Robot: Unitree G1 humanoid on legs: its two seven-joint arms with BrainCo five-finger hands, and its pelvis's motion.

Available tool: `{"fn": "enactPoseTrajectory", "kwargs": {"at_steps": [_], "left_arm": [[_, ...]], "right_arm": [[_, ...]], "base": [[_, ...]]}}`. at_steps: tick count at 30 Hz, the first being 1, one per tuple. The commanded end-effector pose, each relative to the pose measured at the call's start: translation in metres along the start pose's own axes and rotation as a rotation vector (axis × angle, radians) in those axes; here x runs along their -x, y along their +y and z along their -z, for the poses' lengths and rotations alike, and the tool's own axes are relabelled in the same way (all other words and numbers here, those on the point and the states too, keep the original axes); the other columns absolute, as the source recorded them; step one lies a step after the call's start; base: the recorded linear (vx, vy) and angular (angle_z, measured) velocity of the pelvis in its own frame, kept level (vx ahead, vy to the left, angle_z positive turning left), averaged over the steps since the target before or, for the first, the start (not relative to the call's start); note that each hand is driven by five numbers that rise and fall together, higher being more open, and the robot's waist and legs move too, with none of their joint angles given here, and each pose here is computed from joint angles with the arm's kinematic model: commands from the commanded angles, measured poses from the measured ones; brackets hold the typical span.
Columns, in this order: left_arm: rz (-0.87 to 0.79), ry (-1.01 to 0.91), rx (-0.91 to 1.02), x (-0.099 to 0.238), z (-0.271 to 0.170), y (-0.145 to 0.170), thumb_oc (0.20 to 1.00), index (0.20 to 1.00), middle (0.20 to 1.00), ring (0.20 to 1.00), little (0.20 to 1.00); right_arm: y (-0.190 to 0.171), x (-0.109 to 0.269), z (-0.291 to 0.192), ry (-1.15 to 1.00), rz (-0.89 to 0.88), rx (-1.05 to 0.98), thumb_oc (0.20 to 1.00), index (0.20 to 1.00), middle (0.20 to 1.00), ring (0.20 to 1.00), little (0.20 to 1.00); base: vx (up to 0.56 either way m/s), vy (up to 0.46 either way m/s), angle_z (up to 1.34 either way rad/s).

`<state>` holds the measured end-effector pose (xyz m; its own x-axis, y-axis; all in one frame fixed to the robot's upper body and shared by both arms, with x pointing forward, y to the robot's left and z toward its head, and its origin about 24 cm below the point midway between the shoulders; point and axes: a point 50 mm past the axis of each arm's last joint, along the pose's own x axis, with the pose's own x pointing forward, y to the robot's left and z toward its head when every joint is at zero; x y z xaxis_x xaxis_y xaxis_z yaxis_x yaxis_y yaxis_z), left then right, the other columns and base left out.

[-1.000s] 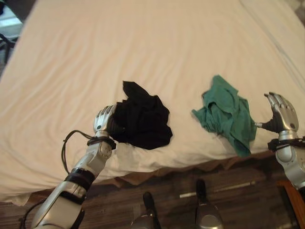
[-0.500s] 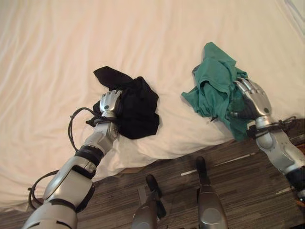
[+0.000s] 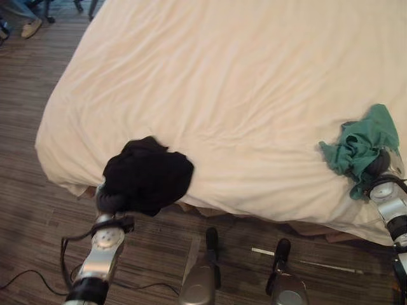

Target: Tidy up the quilt and then pick up the clothes from the bed and put them into the laundry hamper.

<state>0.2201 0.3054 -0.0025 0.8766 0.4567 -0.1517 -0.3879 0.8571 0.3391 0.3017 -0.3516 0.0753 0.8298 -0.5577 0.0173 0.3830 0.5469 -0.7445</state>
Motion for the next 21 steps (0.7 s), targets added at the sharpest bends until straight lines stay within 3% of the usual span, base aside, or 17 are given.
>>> {"fn": "enactPoseTrajectory", "kwargs": {"at_steps": [1,2,4,8,12,17,21], "left_arm": [[0.064,-0.126,0.023,-0.01,-0.029,-0.018,0.2,0.2,0.2,0.2,0.2],[0.064,-0.126,0.022,-0.009,-0.029,-0.018,0.2,0.2,0.2,0.2,0.2],[0.102,-0.106,0.025,-0.001,-0.023,-0.033,0.2,0.2,0.2,0.2,0.2],[0.106,-0.09,0.088,0.008,-0.018,-0.043,0.2,0.2,0.2,0.2,0.2],[0.06,-0.069,0.174,0.017,-0.011,-0.045,0.2,0.2,0.2,0.2,0.2],[0.032,-0.02,0.227,0.025,-0.002,-0.058,0.2,0.2,0.2,0.2,0.2],[0.022,0.018,0.257,0.028,0.002,-0.071,0.2,0.2,0.2,0.2,0.2]], "right_arm": [[0.099,0.068,-0.02,-0.025,-0.422,-0.634,0.2,0.2,0.2,0.2,0.2],[0.099,0.068,-0.019,-0.024,-0.422,-0.634,0.2,0.2,0.2,0.2,0.2],[0.121,0.114,-0.021,-0.042,-0.613,-0.862,0.2,0.2,0.2,0.2,0.2],[0.129,0.145,-0.018,-0.037,-0.707,-0.947,0.2,0.2,0.2,0.2,0.2],[0.132,0.155,-0.036,-0.176,-0.744,-0.769,0.2,0.2,0.2,0.2,0.2],[0.141,0.156,-0.039,-0.165,-0.686,-0.693,0.2,0.2,0.2,0.2,0.2],[0.139,0.148,-0.038,-0.174,-0.619,-0.579,0.2,0.2,0.2,0.2,0.2]], "base": [[0.07,0.05,0.23],[0.05,0.065,0.16],[0.01,0.007,0.03],[0.0,0.014,0.22],[-0.03,0.002,0.6],[-0.04,-0.048,0.16],[-0.15,0.092,2.29]]}}
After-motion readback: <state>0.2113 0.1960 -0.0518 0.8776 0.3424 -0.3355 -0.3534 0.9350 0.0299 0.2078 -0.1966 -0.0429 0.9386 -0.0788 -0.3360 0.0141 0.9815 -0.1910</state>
